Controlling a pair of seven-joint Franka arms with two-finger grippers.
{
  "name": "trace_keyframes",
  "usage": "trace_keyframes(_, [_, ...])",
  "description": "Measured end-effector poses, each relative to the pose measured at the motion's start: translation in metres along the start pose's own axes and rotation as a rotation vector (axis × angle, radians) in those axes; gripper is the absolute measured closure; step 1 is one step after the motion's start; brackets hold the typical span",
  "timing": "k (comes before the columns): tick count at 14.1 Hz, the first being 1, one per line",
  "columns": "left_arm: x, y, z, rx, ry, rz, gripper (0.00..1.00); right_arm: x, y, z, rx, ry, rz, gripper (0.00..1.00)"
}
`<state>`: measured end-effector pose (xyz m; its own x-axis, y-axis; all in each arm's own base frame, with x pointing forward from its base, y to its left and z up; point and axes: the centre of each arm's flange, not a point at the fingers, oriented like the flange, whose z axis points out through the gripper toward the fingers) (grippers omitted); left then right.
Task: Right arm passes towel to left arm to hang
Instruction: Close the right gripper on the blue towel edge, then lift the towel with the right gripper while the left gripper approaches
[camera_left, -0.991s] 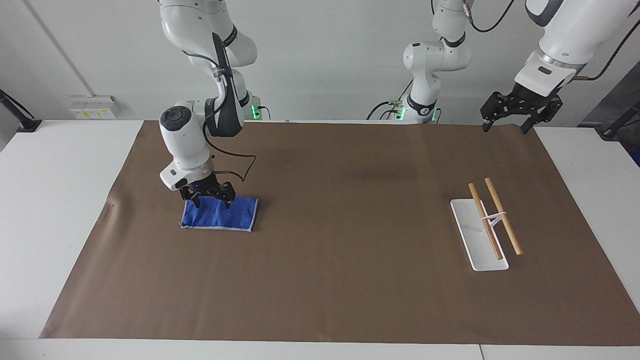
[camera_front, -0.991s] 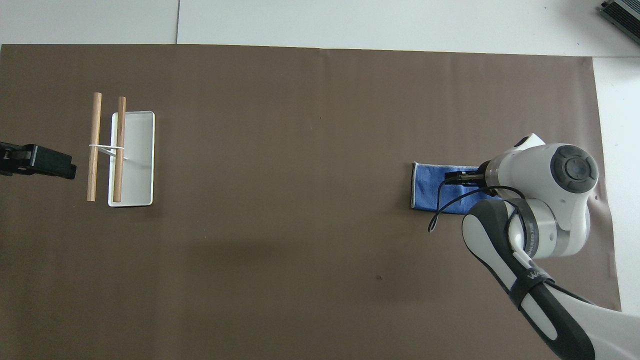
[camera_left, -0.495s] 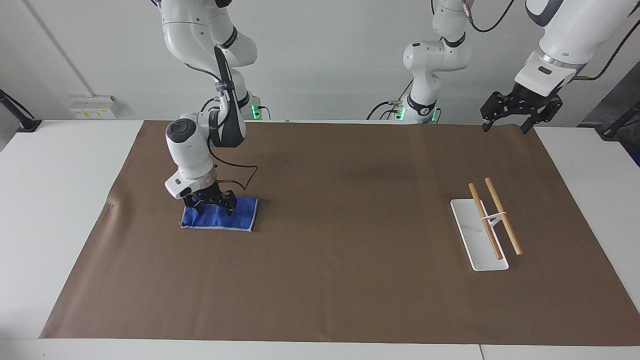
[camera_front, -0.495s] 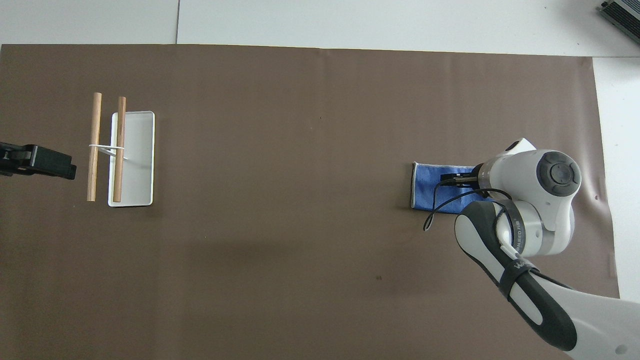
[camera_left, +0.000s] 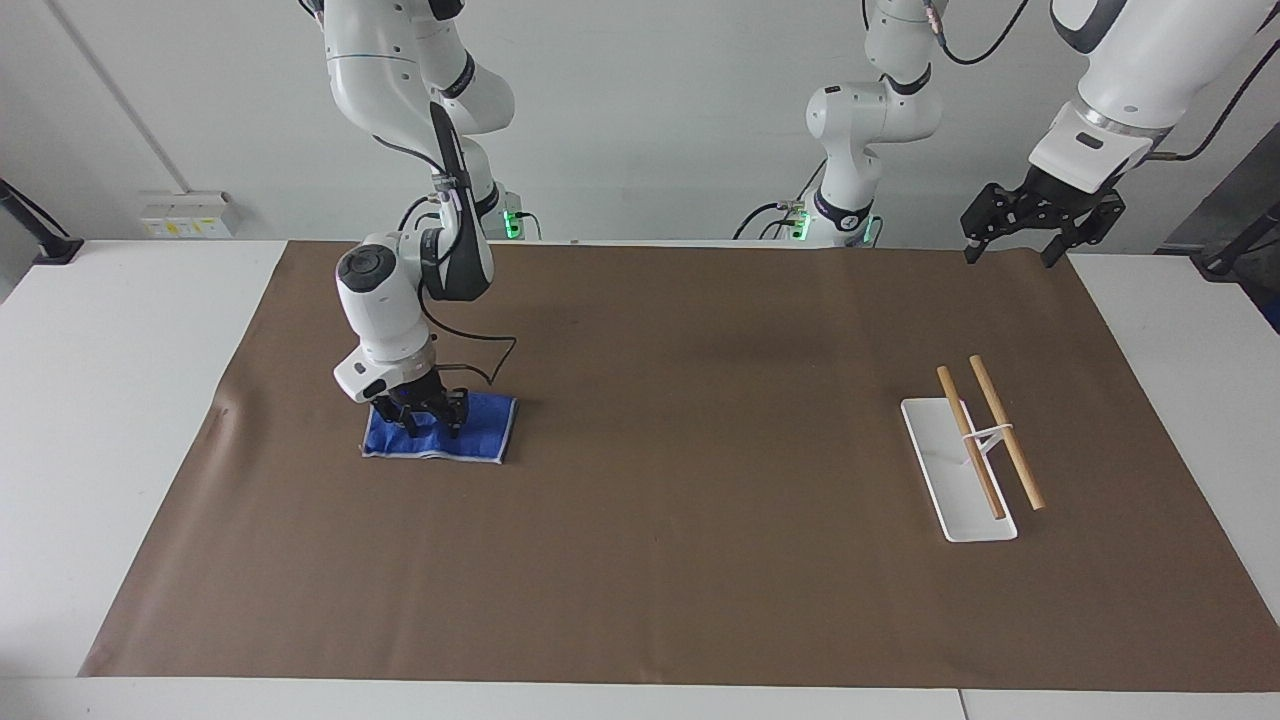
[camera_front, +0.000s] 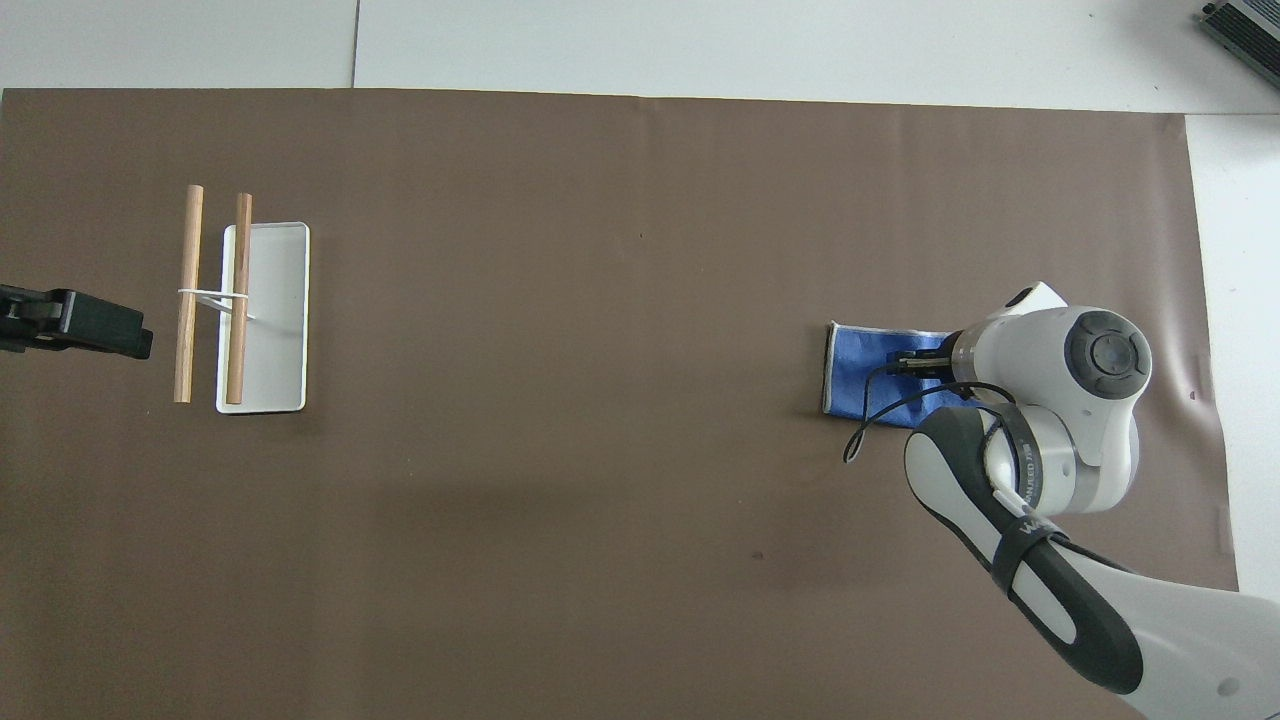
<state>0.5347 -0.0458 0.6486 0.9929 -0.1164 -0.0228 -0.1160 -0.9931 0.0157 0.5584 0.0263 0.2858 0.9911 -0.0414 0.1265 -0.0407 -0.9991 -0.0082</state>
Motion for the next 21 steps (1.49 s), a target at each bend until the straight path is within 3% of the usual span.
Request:
trace_keyframes(5, [0.000, 0.000, 0.000, 0.000, 0.000, 0.000, 0.00, 0.006, -0.005, -0.009, 0.023, -0.010, -0.007, 0.96])
trace_keyframes(9, [0.000, 0.000, 0.000, 0.000, 0.000, 0.000, 0.00, 0.029, -0.018, -0.062, 0.060, -0.019, -0.042, 0.96])
trace_keyframes(14, [0.000, 0.001, 0.000, 0.000, -0.001, 0.001, 0.00, 0.046, -0.062, -0.140, 0.222, 0.034, -0.033, 0.96])
trace_keyframes(18, [0.000, 0.008, 0.000, 0.001, -0.002, 0.014, 0.00, 0.054, -0.109, -0.178, 0.471, 0.051, 0.058, 0.96])
trace_keyframes(21, [0.005, 0.013, 0.003, -0.019, 0.040, 0.011, 0.00, 0.054, -0.133, -0.191, 0.677, 0.030, 0.165, 0.96])
